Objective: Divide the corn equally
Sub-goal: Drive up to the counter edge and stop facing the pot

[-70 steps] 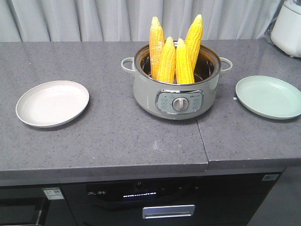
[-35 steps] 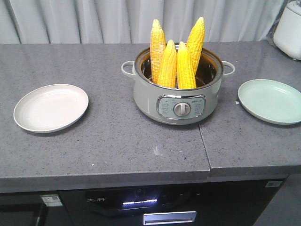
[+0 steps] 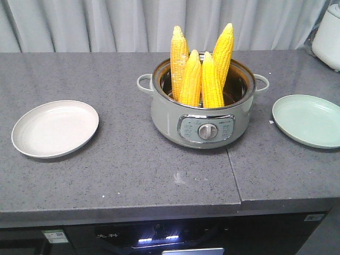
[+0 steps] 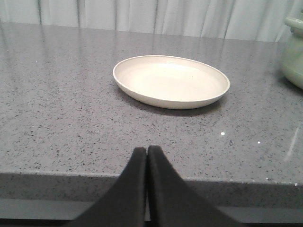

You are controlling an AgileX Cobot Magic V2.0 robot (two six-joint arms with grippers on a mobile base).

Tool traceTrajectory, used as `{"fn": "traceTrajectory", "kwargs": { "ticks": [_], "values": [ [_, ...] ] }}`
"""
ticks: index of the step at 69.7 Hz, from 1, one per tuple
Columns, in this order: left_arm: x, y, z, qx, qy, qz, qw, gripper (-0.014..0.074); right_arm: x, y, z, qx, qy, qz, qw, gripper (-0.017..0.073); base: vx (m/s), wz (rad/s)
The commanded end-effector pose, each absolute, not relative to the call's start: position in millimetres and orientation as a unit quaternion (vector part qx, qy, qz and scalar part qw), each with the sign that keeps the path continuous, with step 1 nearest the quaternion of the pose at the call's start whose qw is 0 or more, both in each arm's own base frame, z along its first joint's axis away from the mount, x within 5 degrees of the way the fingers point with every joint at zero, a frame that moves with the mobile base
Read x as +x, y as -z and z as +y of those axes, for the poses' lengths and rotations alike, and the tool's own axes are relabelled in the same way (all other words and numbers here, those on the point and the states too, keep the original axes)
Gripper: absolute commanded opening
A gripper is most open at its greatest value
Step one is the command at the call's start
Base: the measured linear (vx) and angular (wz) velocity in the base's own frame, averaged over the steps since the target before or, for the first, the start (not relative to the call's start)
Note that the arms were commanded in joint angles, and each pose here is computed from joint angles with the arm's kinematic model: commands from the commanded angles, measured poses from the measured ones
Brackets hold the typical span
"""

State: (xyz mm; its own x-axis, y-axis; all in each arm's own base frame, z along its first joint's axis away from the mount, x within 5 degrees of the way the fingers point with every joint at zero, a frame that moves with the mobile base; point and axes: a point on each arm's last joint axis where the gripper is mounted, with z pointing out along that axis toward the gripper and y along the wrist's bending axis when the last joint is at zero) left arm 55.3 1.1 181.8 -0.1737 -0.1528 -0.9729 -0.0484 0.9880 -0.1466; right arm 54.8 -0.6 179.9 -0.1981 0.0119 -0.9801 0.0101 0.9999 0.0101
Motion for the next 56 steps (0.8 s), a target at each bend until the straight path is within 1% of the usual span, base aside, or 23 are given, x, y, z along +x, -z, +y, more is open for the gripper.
{"fn": "traceTrajectory", "kwargs": {
  "ticks": [1, 56],
  "values": [
    [55.3, -189.5, 0.7, -0.064, 0.048, 0.735, 0.674, -0.0009, 55.5, -184.8, -1.0, 0.006, 0.005, 0.75, 0.661, -0.0011, 0.04, 0.0],
    [55.3, -189.5, 0.7, -0.064, 0.048, 0.735, 0.674, -0.0009, 55.5, -184.8, -1.0, 0.006, 0.005, 0.75, 0.661, -0.0011, 0.04, 0.0]
  ]
}}
